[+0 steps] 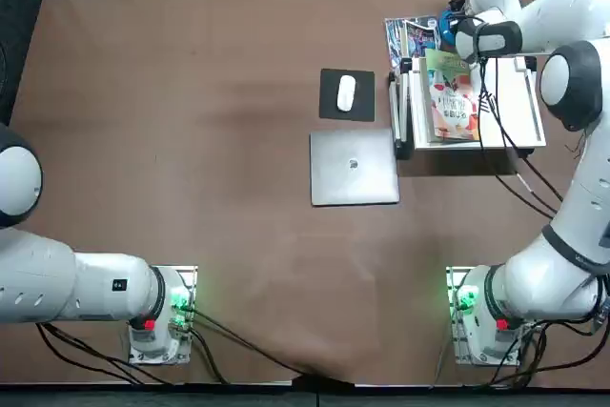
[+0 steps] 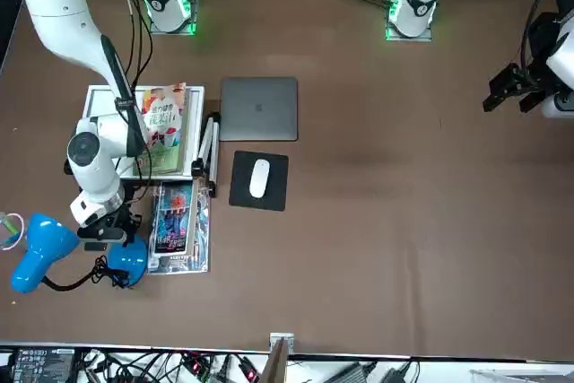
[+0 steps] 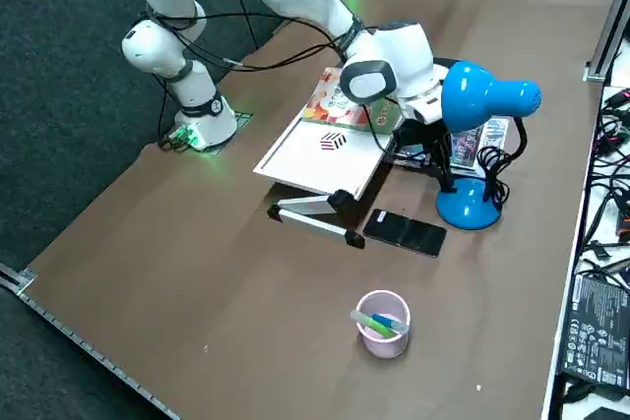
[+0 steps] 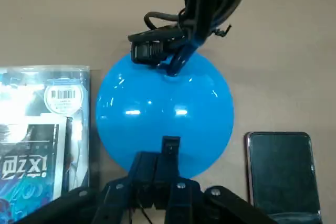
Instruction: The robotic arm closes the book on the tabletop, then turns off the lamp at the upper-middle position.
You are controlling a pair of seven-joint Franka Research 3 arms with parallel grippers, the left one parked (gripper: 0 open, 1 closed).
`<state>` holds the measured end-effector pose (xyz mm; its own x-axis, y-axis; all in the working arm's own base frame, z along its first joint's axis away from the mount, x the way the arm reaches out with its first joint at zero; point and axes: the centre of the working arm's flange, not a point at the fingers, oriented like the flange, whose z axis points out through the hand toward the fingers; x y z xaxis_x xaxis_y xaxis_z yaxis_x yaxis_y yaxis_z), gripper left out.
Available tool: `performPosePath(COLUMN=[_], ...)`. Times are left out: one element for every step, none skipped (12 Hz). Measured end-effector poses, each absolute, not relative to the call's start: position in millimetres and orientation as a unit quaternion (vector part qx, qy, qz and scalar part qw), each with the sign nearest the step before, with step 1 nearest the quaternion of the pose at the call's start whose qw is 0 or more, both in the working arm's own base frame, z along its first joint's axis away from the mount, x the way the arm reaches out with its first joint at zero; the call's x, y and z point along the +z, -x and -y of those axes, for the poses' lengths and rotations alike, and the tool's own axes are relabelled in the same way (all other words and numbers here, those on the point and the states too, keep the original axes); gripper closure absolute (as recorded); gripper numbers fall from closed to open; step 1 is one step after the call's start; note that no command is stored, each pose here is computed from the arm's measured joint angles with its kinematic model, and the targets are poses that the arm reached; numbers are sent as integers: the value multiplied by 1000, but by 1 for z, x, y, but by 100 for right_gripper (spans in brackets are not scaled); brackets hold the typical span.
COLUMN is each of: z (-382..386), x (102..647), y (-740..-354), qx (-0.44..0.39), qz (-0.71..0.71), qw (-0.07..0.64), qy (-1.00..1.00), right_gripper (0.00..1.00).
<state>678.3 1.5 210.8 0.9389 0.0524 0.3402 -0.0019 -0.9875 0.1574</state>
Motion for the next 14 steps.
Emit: performPosePath(z=[-2, -3, -6, -10, -16, -24, -33, -43, -51, -58, -71, -77, -82, -87], x=[211, 211, 211, 211, 210, 209, 209, 211, 214, 220, 238, 250, 264, 279], y=[-678, -678, -678, -678, -678, -677, -677, -678, -679, -681, -686, -690, -694, -697], qx=[174, 175, 175, 175, 174, 174, 175, 176, 179, 180, 177, 176, 176, 174], qz=[-13, -14, -16, -18, -22, -27, -33, -40, -46, -50, -55, -56, -57, -55], qw=[78, 78, 77, 75, 72, 69, 67, 65, 65, 65, 71, 75, 79, 82], qy=[-982, -981, -981, -982, -982, -982, -982, -981, -981, -980, -980, -980, -980, -980], right_gripper=[99, 99, 99, 99, 99, 99, 99, 99, 99, 99, 99, 99, 99, 99])
